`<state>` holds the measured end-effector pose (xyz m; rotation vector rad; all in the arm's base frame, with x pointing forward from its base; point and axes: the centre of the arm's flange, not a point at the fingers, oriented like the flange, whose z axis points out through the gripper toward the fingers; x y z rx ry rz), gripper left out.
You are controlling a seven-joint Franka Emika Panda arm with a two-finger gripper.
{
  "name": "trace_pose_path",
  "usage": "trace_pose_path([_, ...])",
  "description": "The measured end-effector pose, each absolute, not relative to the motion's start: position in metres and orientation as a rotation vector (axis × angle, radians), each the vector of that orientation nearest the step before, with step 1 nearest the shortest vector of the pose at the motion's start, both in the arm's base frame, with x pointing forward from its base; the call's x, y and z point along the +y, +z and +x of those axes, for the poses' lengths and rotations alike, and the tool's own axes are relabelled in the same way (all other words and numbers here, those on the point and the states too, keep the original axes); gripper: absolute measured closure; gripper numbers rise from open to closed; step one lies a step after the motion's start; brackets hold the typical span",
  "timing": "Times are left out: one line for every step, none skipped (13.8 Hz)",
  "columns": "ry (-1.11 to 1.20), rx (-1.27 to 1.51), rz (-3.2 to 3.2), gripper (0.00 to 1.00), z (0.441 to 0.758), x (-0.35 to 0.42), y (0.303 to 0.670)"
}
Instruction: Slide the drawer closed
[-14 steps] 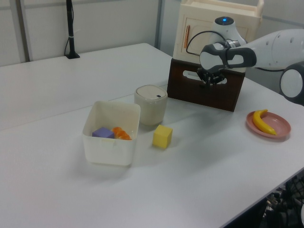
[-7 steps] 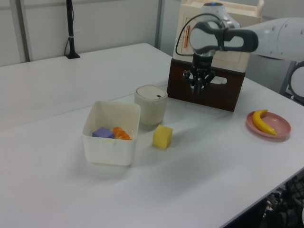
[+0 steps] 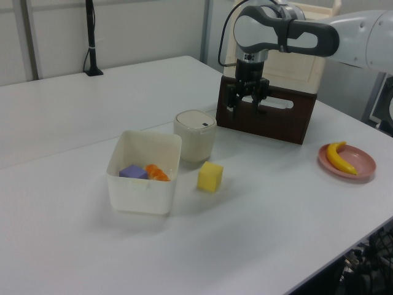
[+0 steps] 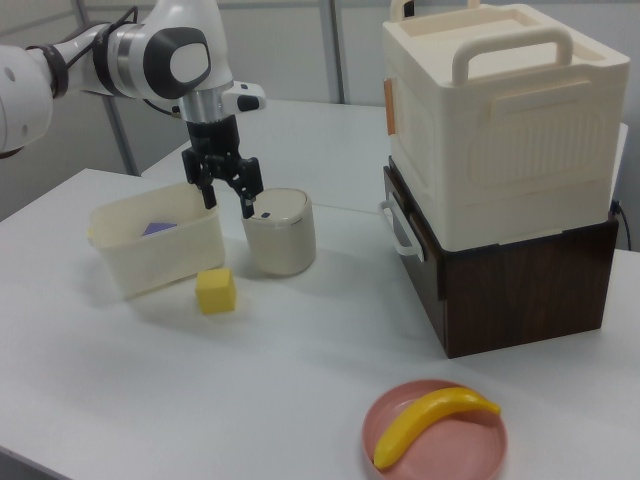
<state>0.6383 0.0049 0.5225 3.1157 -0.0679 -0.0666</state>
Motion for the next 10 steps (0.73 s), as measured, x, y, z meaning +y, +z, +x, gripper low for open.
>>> trace_pose_path([-0.078, -0.019, 3.116, 0.01, 0.638, 0.004, 0.519])
trace_pose_path([-0.09, 0.03, 3.117, 0.0, 0.638, 0.002, 0.515])
trace_pose_path([-0.099, 0.067, 3.117, 0.0, 0.638, 0.0, 0.512])
trace_pose_path([-0.105, 0.088, 3.117, 0.0, 0.638, -0.001, 0.51])
trace_pose_path([-0.11, 0.093, 3.117, 0.0, 0.638, -0.002, 0.509])
trace_pose_path([-0.111, 0.093, 3.117, 0.0, 0.638, -0.002, 0.508])
trace_pose_path([-0.111, 0.092, 3.117, 0.0, 0.638, -0.003, 0.508])
trace_pose_path([-0.111, 0.09, 3.117, 0.0, 0.638, -0.003, 0.508])
trace_pose_path([-0.111, 0.087, 3.117, 0.0, 0.638, -0.004, 0.508])
trace_pose_path([-0.111, 0.081, 3.117, 0.0, 0.638, -0.005, 0.508])
